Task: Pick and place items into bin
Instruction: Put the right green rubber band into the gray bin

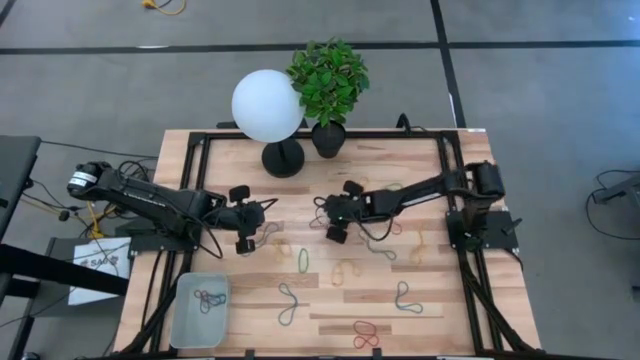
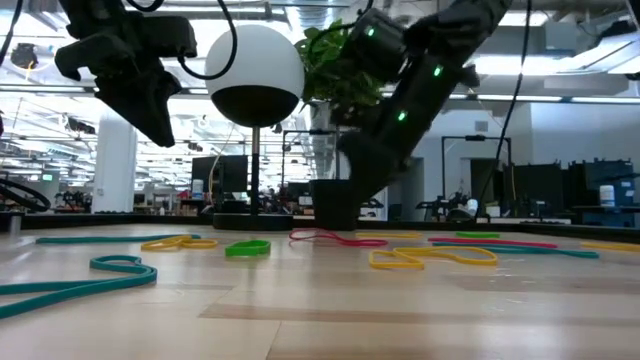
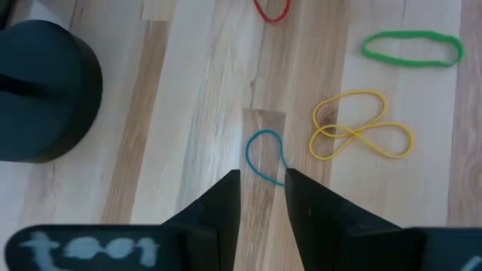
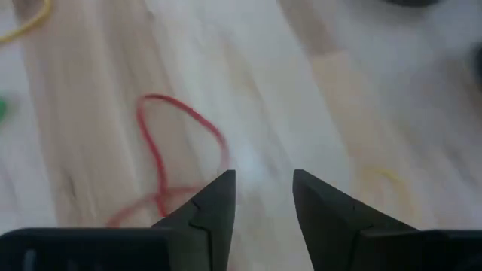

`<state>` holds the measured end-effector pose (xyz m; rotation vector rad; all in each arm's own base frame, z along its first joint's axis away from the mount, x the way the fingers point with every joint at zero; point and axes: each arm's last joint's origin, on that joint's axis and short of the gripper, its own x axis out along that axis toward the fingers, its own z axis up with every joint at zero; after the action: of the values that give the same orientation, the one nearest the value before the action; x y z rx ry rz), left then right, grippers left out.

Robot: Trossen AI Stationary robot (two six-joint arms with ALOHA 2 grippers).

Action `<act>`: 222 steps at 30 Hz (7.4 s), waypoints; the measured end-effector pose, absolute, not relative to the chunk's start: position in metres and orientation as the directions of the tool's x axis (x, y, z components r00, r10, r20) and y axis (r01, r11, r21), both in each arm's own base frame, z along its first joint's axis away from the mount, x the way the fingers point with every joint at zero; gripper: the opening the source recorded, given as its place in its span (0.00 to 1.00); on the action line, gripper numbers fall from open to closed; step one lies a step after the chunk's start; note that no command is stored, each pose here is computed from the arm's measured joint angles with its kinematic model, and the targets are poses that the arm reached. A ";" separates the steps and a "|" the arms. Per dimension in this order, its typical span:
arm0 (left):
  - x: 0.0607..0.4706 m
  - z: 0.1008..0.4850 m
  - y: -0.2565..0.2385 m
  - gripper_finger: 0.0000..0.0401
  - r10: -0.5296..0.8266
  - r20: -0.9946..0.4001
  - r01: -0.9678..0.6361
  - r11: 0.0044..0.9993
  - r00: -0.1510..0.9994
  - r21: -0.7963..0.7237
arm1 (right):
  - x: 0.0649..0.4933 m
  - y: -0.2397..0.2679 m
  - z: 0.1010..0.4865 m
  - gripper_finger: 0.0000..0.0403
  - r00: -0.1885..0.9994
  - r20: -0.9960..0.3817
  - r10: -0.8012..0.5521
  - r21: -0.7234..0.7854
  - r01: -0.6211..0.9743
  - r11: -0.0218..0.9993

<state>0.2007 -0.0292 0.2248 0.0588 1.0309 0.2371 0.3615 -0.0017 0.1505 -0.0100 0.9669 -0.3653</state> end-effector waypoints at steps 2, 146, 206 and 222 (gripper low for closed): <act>0.201 0.225 -0.029 0.24 0.223 -0.842 -0.176 0.972 0.492 0.154 | 0.350 -0.007 0.162 0.32 0.460 -0.830 -0.316 -0.189 0.301 0.935; 0.311 0.217 -0.057 0.24 0.241 -0.237 -0.221 0.969 0.941 0.111 | 0.330 0.024 0.216 0.00 0.988 -0.143 0.052 0.303 -0.006 0.953; 0.118 0.227 -0.169 0.00 -0.369 -0.862 -0.428 0.755 0.348 -0.496 | 0.306 0.095 0.184 0.32 0.856 -0.470 0.215 0.249 -0.105 0.963; 0.125 0.144 -0.200 0.00 -0.154 -0.983 -0.504 0.860 -0.103 -0.082 | 0.305 0.096 0.184 0.31 0.853 -0.475 0.217 0.249 -0.107 0.963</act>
<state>0.1251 -0.2003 0.1437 -0.5158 1.6704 0.3175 0.3052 0.0959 0.1839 0.2175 0.5228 0.1717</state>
